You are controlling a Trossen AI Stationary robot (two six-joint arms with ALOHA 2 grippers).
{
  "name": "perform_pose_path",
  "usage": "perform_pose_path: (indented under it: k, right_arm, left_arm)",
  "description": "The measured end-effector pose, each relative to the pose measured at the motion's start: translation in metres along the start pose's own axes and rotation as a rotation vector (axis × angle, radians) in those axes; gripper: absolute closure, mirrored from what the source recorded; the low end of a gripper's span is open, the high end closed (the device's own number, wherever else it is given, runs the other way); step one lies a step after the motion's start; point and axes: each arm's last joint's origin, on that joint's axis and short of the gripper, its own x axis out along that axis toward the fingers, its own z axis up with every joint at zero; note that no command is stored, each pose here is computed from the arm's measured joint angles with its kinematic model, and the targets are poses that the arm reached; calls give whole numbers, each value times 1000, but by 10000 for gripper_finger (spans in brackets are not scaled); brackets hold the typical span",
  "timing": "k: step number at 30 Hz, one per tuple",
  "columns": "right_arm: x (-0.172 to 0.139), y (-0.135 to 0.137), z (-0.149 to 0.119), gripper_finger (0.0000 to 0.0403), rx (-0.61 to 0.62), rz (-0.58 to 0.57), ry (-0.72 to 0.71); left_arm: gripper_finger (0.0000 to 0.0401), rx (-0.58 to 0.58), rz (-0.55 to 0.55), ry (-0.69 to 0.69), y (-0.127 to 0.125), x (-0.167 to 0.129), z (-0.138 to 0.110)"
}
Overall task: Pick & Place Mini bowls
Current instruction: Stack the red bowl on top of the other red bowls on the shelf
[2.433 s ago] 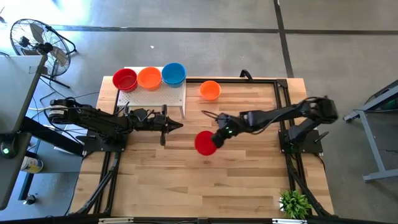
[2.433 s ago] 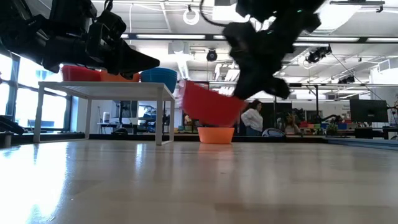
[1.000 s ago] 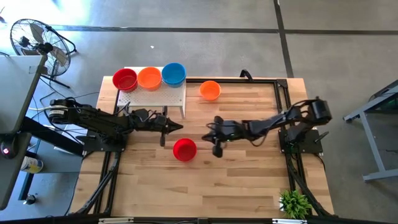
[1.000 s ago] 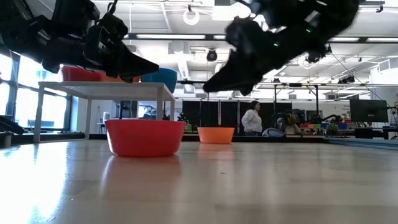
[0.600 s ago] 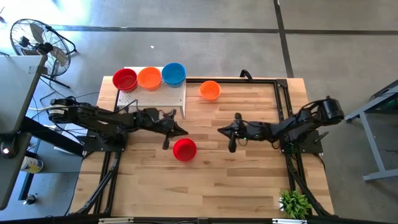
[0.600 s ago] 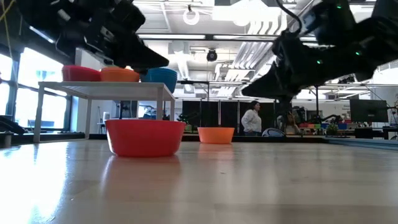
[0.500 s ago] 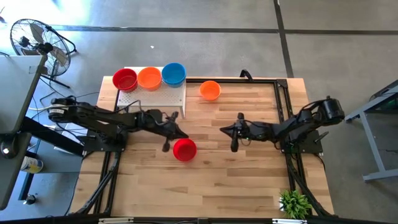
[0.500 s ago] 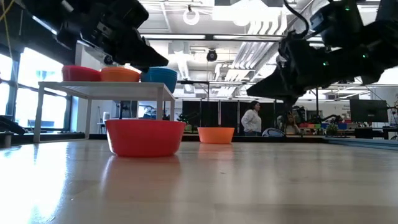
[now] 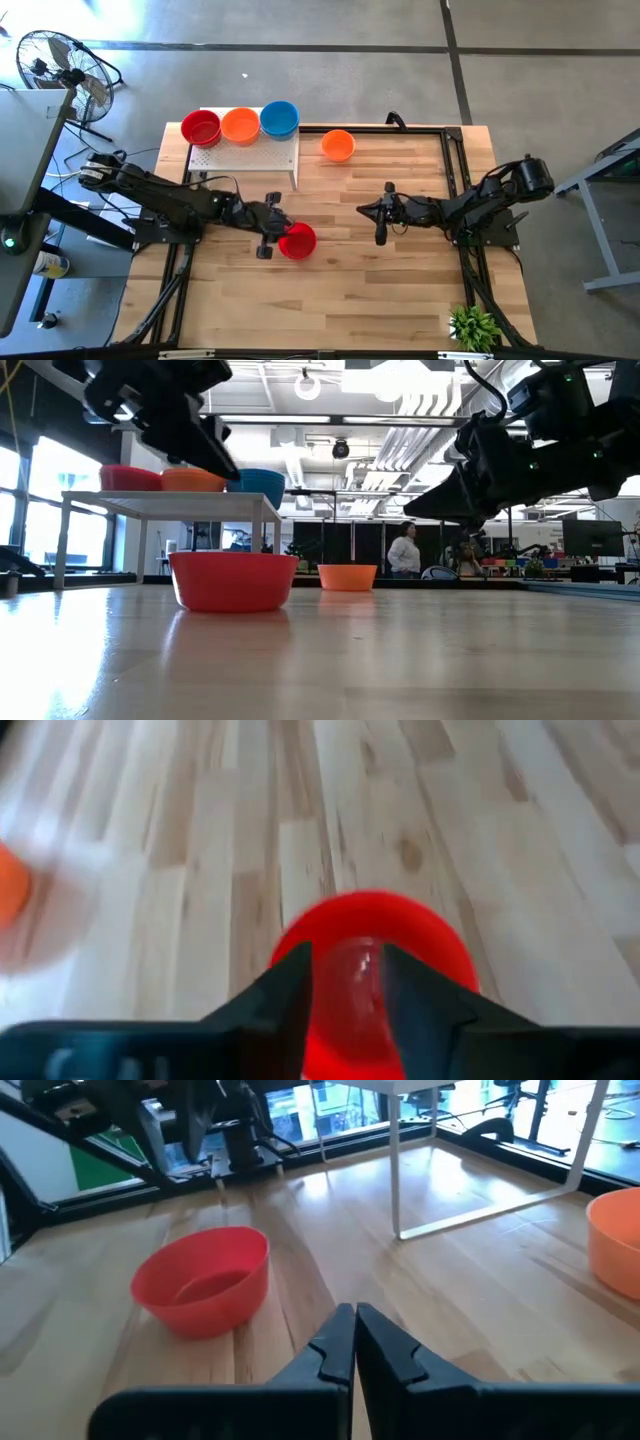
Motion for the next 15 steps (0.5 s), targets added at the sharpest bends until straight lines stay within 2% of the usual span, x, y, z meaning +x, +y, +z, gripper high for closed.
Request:
perform_pose_path:
  k: [7,15]
  right_arm:
    - [-2,7,-2,402,-48,35,7]
    - [-3,11,-3,402,-57,53,14]
  left_arm:
    - [224,-30,-20,108,-18,1,-5]
    - [218,122,-86,249,-47,24,-25]
